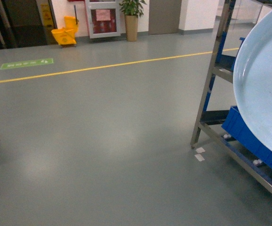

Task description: Place blue tray on left shelf second layer neatly

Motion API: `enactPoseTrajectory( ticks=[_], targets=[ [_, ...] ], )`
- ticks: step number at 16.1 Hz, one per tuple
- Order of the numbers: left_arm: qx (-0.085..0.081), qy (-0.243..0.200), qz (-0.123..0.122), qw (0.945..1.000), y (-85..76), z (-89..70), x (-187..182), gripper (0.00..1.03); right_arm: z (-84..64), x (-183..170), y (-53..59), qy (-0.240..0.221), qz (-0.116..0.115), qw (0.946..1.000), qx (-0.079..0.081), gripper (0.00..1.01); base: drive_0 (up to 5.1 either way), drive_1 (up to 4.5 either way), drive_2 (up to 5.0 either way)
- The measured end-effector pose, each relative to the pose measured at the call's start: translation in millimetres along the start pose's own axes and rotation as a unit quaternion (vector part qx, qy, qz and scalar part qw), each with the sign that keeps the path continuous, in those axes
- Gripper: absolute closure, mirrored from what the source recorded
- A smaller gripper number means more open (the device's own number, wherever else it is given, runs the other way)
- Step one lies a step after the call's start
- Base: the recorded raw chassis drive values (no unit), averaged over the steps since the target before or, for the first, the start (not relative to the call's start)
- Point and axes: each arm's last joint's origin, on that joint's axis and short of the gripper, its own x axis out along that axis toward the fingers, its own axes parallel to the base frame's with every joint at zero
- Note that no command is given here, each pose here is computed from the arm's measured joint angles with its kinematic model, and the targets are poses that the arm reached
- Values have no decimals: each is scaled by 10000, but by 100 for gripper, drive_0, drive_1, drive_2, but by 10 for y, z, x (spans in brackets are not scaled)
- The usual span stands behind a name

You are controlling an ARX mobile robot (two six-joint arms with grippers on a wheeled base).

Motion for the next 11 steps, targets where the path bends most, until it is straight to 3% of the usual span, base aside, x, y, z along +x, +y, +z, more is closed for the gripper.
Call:
enactPoseTrajectory(
  ticks=[11],
  targets=[
    [0,-2,0,10000,0,0,0,5,0,0,0,0,2,10000,2,99,-159,-159,-159]
  ],
)
